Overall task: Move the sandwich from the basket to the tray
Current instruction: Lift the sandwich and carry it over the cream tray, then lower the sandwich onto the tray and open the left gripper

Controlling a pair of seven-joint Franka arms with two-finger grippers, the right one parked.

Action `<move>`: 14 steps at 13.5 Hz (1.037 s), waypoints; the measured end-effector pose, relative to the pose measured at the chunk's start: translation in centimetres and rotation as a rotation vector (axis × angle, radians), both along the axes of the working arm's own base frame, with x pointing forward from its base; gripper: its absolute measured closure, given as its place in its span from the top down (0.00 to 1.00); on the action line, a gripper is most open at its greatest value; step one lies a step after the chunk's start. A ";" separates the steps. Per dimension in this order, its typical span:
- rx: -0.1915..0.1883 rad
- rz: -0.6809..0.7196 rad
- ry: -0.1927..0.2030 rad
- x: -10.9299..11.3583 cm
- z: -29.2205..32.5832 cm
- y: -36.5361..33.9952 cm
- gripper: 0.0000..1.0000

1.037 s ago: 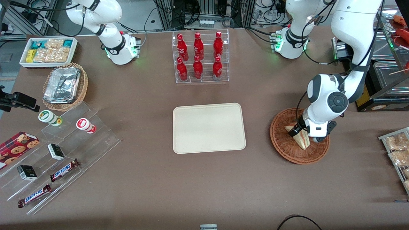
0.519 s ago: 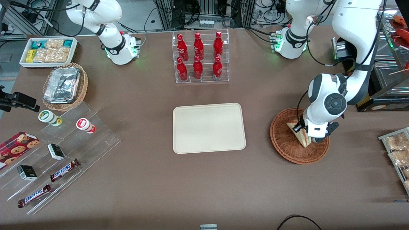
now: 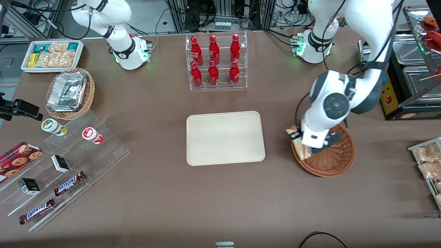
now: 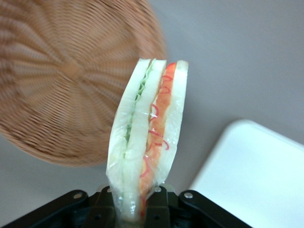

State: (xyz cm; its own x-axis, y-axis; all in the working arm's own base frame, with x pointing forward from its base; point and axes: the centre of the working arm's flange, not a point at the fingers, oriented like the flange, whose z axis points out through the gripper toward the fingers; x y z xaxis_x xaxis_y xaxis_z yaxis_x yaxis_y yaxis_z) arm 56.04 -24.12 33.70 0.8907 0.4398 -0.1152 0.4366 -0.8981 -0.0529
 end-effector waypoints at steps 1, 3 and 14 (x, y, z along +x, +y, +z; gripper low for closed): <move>-0.019 -0.030 0.007 -0.3 -0.4 -2.5 0.19; -0.049 -0.068 0.012 -0.6 -1.2 -7.4 0.19; -0.038 -0.096 -0.034 -4.3 -6.7 -26.4 0.19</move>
